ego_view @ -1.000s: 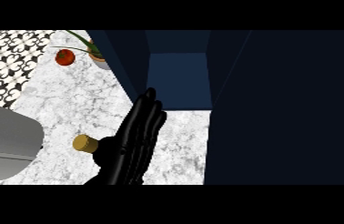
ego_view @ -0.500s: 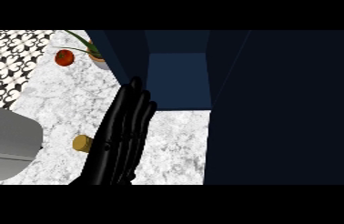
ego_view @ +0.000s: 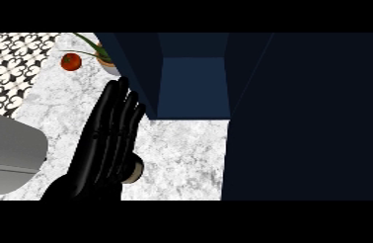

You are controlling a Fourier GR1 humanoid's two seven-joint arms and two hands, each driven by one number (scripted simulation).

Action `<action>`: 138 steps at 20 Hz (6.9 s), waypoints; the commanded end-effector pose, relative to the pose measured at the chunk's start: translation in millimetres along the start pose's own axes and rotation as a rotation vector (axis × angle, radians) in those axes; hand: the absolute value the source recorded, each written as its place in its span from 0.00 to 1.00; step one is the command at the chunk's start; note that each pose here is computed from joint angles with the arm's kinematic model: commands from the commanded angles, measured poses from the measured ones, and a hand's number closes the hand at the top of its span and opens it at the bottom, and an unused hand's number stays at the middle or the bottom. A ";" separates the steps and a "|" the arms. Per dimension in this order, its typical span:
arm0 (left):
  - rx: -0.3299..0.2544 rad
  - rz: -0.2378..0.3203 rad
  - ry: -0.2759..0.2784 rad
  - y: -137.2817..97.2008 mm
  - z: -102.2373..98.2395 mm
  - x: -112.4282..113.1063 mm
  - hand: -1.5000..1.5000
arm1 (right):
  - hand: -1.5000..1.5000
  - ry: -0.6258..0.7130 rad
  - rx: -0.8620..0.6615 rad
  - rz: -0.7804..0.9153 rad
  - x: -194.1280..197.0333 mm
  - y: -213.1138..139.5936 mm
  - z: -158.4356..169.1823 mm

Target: Pick up the wine, place it into the cabinet and close the cabinet

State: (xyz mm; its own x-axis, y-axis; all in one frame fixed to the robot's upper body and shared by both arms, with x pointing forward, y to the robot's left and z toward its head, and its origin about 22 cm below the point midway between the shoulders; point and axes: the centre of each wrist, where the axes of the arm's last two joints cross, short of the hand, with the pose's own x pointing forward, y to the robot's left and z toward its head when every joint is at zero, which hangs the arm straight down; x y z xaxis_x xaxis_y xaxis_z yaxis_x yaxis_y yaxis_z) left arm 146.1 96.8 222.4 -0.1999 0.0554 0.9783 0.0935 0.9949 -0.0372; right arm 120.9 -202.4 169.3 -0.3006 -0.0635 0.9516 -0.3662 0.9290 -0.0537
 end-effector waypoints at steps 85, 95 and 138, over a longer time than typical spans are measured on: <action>0.150 0.093 0.324 165.8 42.4 -313.0 0.00 | 0.00 -0.085 0.026 -0.023 47.7 3.5 24.1; 0.244 0.254 0.280 171.7 27.1 -342.2 0.00 | 0.00 -0.083 0.046 -0.015 58.0 7.3 26.6; 0.137 0.280 -0.070 153.9 20.2 -283.7 1.00 | 0.00 -0.074 0.038 -0.008 50.0 -1.8 28.1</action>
State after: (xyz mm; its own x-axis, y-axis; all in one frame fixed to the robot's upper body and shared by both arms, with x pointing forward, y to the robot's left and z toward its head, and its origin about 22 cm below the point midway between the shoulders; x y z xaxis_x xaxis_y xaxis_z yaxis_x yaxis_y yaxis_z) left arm 200.4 240.5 -75.6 -0.2507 0.3214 0.9132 -0.0043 0.9429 -0.3330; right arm 125.0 -206.4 175.7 -0.3143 -0.0176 0.9492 -0.3393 0.9359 -0.0950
